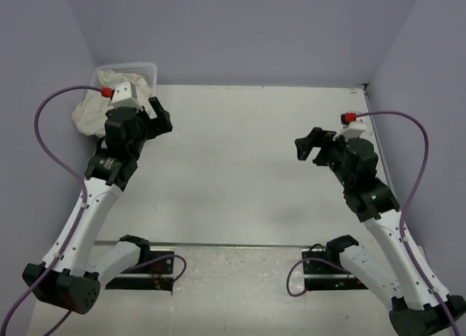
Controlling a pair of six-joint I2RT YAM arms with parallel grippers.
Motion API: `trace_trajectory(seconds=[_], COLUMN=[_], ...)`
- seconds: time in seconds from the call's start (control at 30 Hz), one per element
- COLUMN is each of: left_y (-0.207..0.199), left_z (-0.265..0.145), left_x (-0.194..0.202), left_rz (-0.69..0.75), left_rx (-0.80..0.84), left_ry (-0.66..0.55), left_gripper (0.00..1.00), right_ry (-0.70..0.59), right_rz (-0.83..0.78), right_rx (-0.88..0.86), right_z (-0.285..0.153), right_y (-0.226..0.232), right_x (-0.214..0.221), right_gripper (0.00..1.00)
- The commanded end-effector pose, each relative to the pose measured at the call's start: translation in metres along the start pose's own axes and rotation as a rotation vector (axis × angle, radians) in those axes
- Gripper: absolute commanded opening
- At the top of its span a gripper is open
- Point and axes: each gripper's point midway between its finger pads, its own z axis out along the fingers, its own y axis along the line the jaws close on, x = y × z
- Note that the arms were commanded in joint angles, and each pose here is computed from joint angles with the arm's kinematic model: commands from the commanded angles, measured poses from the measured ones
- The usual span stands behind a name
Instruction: Fold and stack the t-shirts
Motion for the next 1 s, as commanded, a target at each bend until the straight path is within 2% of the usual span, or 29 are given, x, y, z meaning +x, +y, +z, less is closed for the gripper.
trace_trajectory(seconds=[0.0,0.07,0.1,0.17,0.2,0.27,0.3,0.33,0.37,0.4,0.53,0.57,0.6,0.67,0.73,0.9,0.97], left_y=[-0.007,0.017,0.023,0.042,0.049,0.066,0.080,0.097,0.101,0.115,0.152,0.153,0.164,0.169,0.178,0.185,0.188], left_z=[0.001,0.020,0.038,0.060,0.081,0.100,0.122,0.132,0.140,0.160,0.208,0.217,0.234,0.249,0.266,0.295,0.302], left_x=[-0.032,-0.032,-0.030,-0.030,-0.029,-0.045,-0.027,-0.029,-0.048,-0.031,-0.019,-0.036,-0.011,-0.018,0.003,0.028,0.030], left_rz=[0.011,-0.013,-0.017,-0.014,0.006,0.003,0.006,-0.023,-0.039,-0.041,-0.062,-0.057,-0.048,-0.049,-0.038,-0.038,-0.031], left_rx=[0.013,-0.113,-0.149,-0.218,-0.256,-0.312,-0.355,-0.373,-0.369,-0.397,-0.438,-0.441,-0.452,-0.442,-0.440,-0.401,-0.398], left_ry=[-0.083,-0.056,0.000,0.054,0.093,0.081,0.152,0.171,0.142,0.193,0.268,0.235,0.298,0.289,0.330,0.352,0.353], left_gripper=[1.00,0.90,0.85,0.84,0.87,0.88,0.88,0.87,0.87,0.87,0.84,0.84,0.85,0.84,0.84,0.83,0.79], right_ry=[0.047,0.083,0.068,0.130,0.144,0.143,0.143,0.140,0.152,0.161,0.140,0.142,0.154,0.173,0.157,0.156,0.169], right_rz=[0.000,-0.036,-0.062,-0.121,-0.145,-0.187,-0.180,-0.194,-0.205,-0.222,-0.273,-0.247,-0.234,-0.206,-0.190,-0.207,-0.221], right_rx=[0.055,0.075,0.153,0.203,0.211,0.327,0.339,0.398,0.397,0.383,0.306,0.251,0.212,0.111,0.050,0.044,0.061], right_z=[0.003,0.008,0.010,0.011,0.010,0.009,0.008,0.004,0.004,0.005,0.005,0.006,0.003,-0.003,-0.008,-0.011,-0.012], right_y=[-0.002,0.005,-0.004,0.001,0.007,-0.004,0.000,-0.008,-0.005,0.002,0.015,0.025,0.030,0.044,0.052,0.047,0.041], right_x=[-0.003,0.005,0.003,0.017,0.022,0.023,0.025,0.023,0.026,0.031,0.042,0.043,0.045,0.048,0.045,0.051,0.055], right_gripper=[0.99,0.99,0.99,0.99,0.99,0.99,0.99,0.99,0.99,0.99,0.99,0.99,0.99,0.99,0.99,0.99,0.99])
